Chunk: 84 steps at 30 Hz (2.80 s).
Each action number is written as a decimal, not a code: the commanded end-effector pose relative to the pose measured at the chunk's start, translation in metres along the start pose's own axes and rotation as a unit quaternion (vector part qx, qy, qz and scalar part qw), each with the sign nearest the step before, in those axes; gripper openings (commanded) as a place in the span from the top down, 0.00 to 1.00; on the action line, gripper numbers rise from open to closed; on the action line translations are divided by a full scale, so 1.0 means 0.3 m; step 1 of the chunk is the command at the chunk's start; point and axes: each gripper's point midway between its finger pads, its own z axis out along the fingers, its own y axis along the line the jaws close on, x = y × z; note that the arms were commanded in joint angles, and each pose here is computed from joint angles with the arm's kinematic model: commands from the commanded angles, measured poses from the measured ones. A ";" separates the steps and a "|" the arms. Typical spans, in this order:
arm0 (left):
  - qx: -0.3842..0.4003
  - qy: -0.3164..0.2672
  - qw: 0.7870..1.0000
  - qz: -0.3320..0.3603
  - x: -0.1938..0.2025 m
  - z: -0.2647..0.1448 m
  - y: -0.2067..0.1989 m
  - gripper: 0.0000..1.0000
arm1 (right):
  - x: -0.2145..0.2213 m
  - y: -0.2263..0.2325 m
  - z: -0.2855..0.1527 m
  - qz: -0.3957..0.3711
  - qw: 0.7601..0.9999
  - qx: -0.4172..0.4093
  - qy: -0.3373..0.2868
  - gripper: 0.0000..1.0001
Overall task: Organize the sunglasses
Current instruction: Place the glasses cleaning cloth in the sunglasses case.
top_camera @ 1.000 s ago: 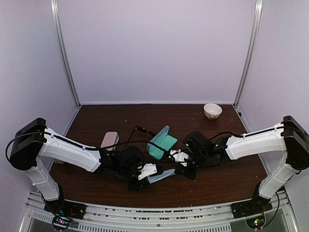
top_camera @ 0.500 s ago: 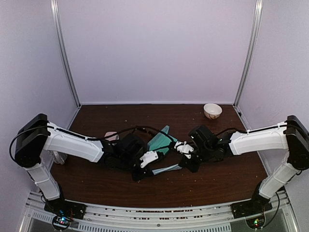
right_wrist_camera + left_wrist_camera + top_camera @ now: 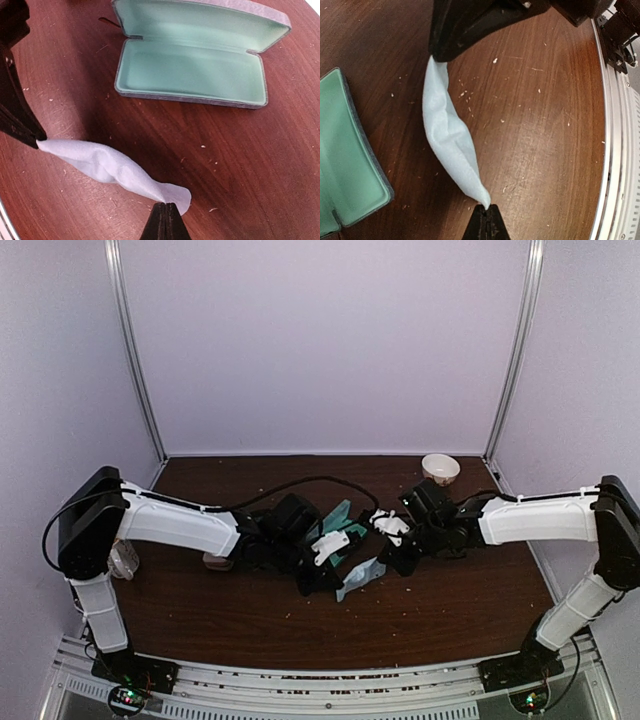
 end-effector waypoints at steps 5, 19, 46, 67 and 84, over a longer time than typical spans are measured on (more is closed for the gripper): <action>0.030 -0.023 0.999 -0.025 -0.107 0.032 -0.005 1.00 | -0.048 -0.118 -0.030 0.017 0.999 0.044 0.002 1.00; 0.022 -0.044 0.995 -0.089 -0.183 0.080 0.094 1.00 | -0.085 -0.206 0.023 0.020 0.998 0.058 0.034 1.00; -0.100 -0.009 0.975 -0.200 -0.049 0.059 0.318 1.00 | -0.213 -0.276 0.157 -0.002 0.998 0.041 0.057 1.00; -0.196 0.010 0.955 -0.223 0.009 -0.013 0.403 1.00 | -0.292 -0.257 0.205 0.020 0.997 -0.002 0.071 1.00; -0.222 0.008 0.949 -0.224 -0.006 -0.085 0.407 1.00 | -0.246 -0.210 0.211 0.042 0.993 -0.018 0.110 1.00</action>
